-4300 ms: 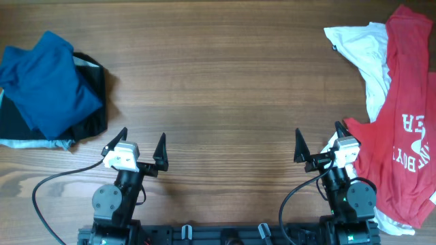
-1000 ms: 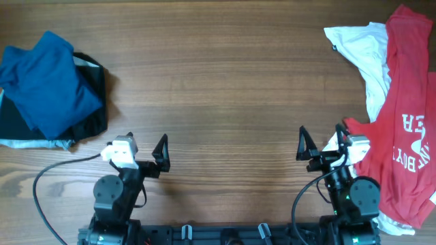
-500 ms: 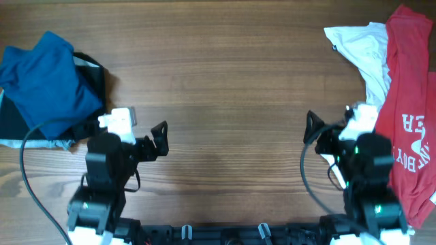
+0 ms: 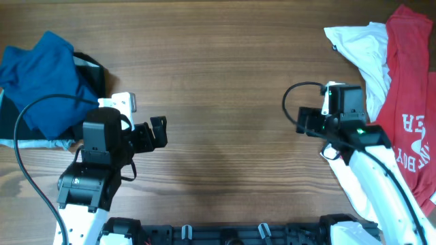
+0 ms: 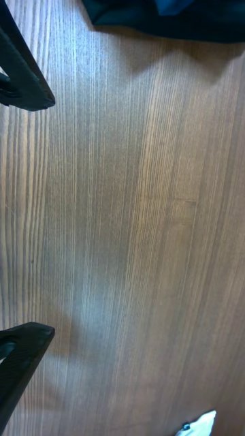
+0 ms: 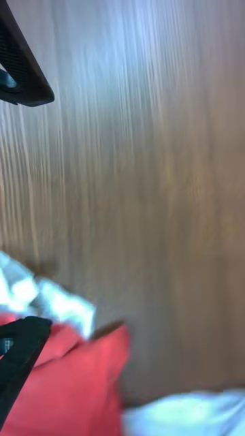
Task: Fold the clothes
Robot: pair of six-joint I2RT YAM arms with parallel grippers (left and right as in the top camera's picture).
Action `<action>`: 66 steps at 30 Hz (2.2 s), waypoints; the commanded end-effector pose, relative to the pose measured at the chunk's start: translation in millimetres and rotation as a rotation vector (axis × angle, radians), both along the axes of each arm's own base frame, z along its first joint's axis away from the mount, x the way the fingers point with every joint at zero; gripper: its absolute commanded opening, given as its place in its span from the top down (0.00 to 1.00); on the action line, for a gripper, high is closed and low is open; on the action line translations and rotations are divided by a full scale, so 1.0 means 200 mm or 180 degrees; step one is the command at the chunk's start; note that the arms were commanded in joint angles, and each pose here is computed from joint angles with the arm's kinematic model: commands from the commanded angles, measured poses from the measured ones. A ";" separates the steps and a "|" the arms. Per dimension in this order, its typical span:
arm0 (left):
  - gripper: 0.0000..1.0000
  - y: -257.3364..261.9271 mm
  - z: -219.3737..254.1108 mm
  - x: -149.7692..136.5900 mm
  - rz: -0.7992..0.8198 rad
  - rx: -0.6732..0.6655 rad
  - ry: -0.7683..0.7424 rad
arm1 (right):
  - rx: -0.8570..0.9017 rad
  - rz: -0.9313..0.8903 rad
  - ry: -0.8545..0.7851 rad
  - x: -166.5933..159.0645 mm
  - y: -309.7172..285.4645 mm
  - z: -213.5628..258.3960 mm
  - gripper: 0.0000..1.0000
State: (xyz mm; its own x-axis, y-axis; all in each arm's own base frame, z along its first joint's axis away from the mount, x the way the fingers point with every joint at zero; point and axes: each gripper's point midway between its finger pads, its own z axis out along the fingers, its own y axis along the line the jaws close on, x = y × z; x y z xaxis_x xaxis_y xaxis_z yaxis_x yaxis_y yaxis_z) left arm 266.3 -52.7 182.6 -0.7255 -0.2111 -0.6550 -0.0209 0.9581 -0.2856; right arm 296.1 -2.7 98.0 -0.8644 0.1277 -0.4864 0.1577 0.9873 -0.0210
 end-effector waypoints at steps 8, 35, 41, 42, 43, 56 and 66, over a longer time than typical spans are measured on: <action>0.00 0.00 0.02 0.00 -0.0016 -0.0025 -0.0006 | -0.0281 -0.1331 0.0605 -0.11 -0.44 -0.25 0.00; 0.00 0.00 0.03 0.00 -0.0017 -0.0024 -0.0009 | -0.0431 -0.1515 0.0889 -0.13 -0.55 -0.41 0.02; 0.00 0.00 0.02 0.00 -0.0017 -0.0024 -0.0007 | -0.0498 -0.1791 0.0945 -0.20 -0.63 -0.41 0.02; 0.00 0.00 0.02 0.00 -0.0016 -0.0025 -0.0007 | -0.0450 -0.1808 0.0947 -0.20 -0.63 -0.41 0.01; 0.00 0.00 0.02 0.00 -0.0017 -0.0024 -0.0007 | -0.0403 -0.1824 0.0946 -0.20 -0.63 -0.42 0.01; 0.00 0.00 0.03 0.00 -0.0016 -0.0023 -0.0009 | -0.0364 -0.1831 0.0966 -0.21 -0.63 -0.42 0.32; 0.00 0.00 0.03 0.00 -0.0017 -0.0024 -0.0009 | -0.0365 -0.1833 0.0968 -0.21 -0.63 -0.42 0.33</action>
State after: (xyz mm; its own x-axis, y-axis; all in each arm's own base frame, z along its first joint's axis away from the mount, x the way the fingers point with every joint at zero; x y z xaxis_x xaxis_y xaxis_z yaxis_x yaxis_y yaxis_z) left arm 264.3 -52.5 180.6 -0.7329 -0.2102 -0.6471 -0.0242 0.9585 -0.2840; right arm 248.8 -127.1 12.6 -0.7831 0.5662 -0.2572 0.6201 0.7420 -0.2548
